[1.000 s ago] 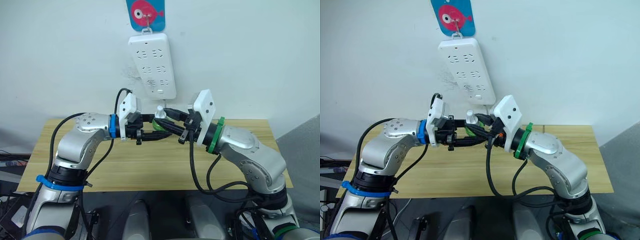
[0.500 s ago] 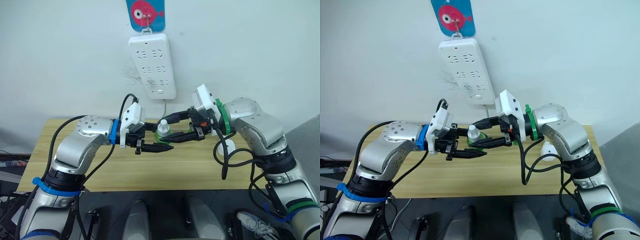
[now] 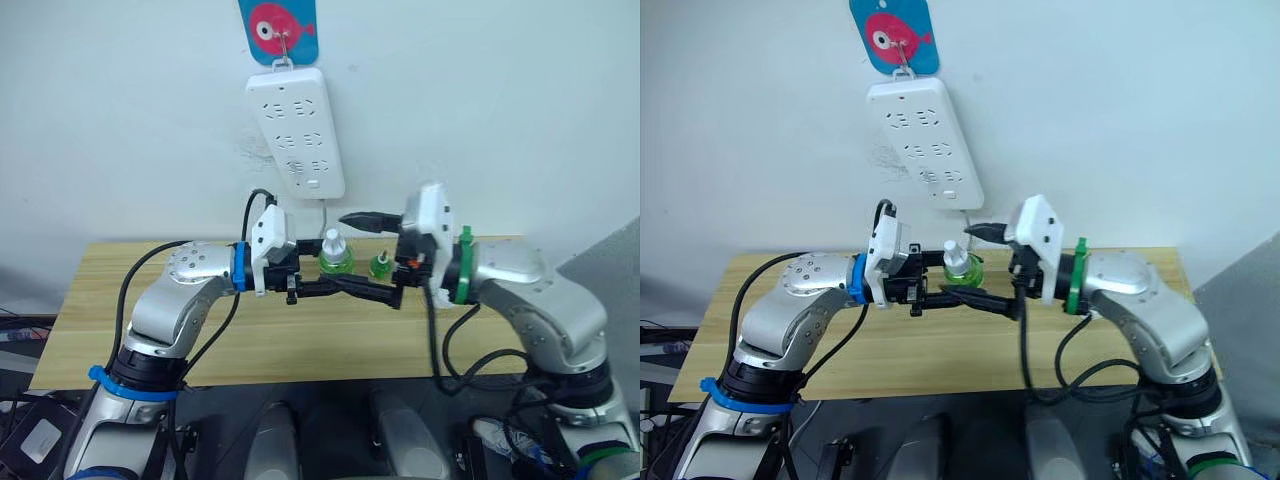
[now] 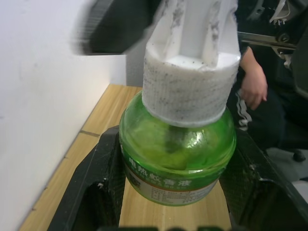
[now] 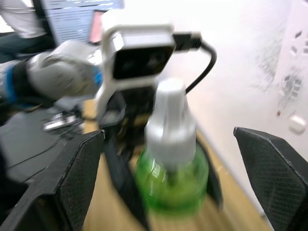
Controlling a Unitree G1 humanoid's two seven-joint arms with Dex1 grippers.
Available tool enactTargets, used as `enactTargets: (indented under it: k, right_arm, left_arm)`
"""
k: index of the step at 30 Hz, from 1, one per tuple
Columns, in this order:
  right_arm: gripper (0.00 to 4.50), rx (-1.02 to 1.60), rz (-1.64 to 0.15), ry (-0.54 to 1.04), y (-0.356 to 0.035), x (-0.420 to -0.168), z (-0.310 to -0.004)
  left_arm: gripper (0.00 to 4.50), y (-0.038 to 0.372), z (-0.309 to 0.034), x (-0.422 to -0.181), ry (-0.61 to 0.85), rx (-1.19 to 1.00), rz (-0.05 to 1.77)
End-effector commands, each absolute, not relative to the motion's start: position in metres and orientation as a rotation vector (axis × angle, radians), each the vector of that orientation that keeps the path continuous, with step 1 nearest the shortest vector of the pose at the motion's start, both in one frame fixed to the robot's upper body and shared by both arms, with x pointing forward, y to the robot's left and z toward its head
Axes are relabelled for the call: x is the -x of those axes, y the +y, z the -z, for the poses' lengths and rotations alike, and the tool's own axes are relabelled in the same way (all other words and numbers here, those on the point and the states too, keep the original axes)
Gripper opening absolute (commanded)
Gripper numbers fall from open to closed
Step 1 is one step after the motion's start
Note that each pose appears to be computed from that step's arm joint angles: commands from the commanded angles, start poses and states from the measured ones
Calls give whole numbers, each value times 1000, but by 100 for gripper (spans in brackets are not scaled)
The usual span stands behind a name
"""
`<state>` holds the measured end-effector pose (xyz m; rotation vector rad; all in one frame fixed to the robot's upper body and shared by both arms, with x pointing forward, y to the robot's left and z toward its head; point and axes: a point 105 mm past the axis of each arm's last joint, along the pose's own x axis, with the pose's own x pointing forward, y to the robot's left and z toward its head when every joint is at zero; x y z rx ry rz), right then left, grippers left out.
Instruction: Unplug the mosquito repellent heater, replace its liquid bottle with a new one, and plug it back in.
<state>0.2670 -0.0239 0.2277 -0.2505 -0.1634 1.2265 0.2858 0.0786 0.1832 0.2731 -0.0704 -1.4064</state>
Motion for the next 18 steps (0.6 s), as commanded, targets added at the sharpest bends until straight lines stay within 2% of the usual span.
enactTargets:
  k: [1, 5, 10, 14, 18]
  right_arm:
    - [450, 295, -1168, -223, -19, -272, -238]
    - [450, 297, -1155, -225, -19, -279, -241]
    - [450, 367, -1153, -165, -46, -288, -237]
    - [450, 406, -1212, -84, -73, -281, -237]
    - [450, 377, -1302, -59, -69, -267, -236]
  left_arm:
    - [234, 77, -190, -282, -116, -311, 1427]
    - [234, 76, -190, -282, -118, -318, 1435]
    - [234, 76, -190, -284, -120, -314, 1426]
    - [234, 81, -186, -286, -113, -317, 1415]
    - [234, 82, -185, -287, -114, -317, 1411]
